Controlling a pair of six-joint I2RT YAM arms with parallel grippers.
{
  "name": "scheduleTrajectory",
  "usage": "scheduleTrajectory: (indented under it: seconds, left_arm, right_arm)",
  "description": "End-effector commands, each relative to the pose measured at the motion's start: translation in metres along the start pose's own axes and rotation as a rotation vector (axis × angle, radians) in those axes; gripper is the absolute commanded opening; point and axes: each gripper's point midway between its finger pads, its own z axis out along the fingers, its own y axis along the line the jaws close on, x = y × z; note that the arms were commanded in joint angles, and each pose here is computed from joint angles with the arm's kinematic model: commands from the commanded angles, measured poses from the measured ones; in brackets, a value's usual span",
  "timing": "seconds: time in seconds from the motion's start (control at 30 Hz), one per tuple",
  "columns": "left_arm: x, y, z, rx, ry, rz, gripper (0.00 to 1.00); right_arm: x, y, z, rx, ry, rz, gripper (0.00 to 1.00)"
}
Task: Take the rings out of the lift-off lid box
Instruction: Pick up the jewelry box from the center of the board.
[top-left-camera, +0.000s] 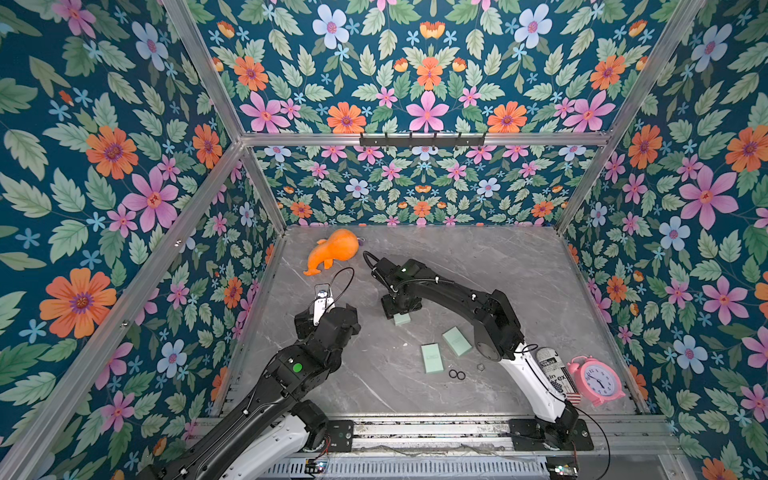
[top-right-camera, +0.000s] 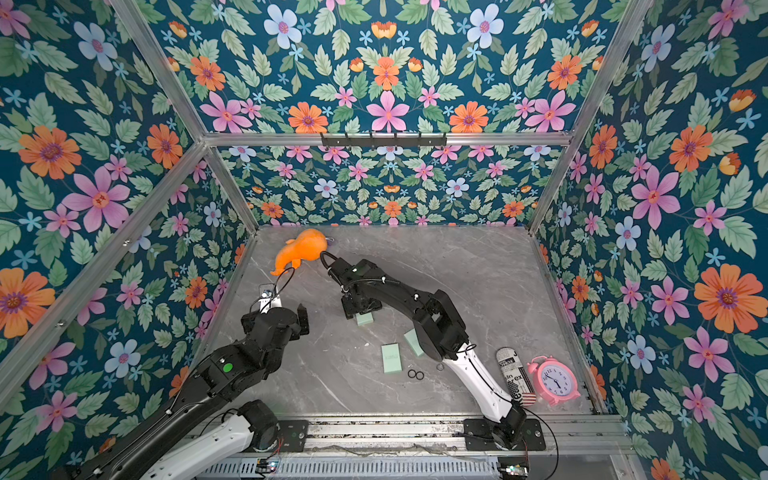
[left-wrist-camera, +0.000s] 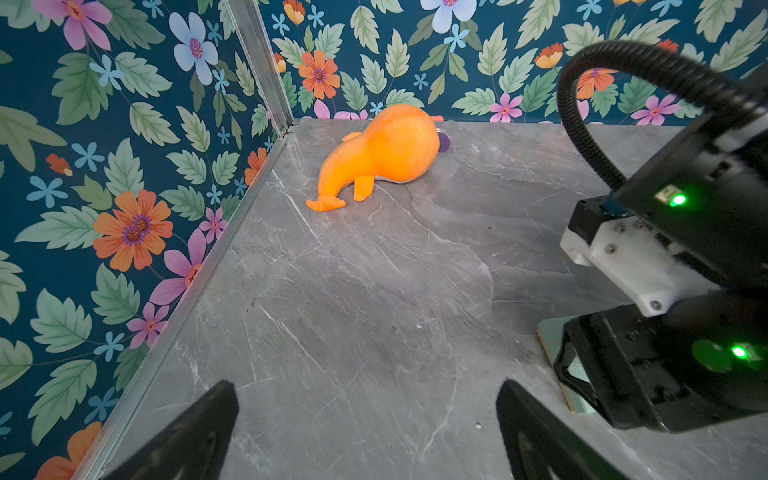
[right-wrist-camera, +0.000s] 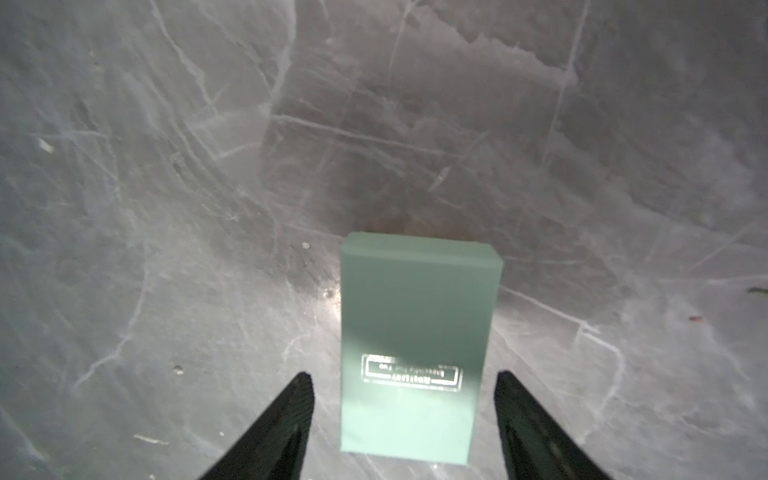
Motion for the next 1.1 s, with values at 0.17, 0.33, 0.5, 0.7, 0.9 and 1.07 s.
scheduleTrajectory:
  seconds: [0.17,0.33,0.5,0.7,0.9,1.07]
  left_arm:
    - [-0.004,0.000,0.000,0.003,-0.011,-0.002,1.00]
    - [-0.004,0.000,0.000,0.001,-0.011,-0.001,0.99]
    - [-0.004,0.001,-0.001,0.000,-0.012,-0.002,1.00]
    - [-0.004,-0.004,0.000,0.022,-0.003,0.009,1.00]
    - [0.004,-0.036,0.000,0.189,0.030,0.071,1.00]
    - [0.014,-0.071,-0.002,0.383,0.006,0.106,1.00]
  right_arm:
    - [0.008,-0.005,0.011,0.029,0.036,0.009,0.64]
    - [0.007,-0.005,0.008,0.025,0.027,0.017,0.57]
    - [0.005,-0.004,0.004,0.018,0.016,0.019,0.49]
    - [0.007,-0.007,-0.011,0.025,0.010,0.018,0.43]
    - [0.010,-0.012,-0.058,-0.039,-0.068,0.017,0.43]
    - [0.028,-0.015,-0.091,-0.130,-0.106,0.004,0.42]
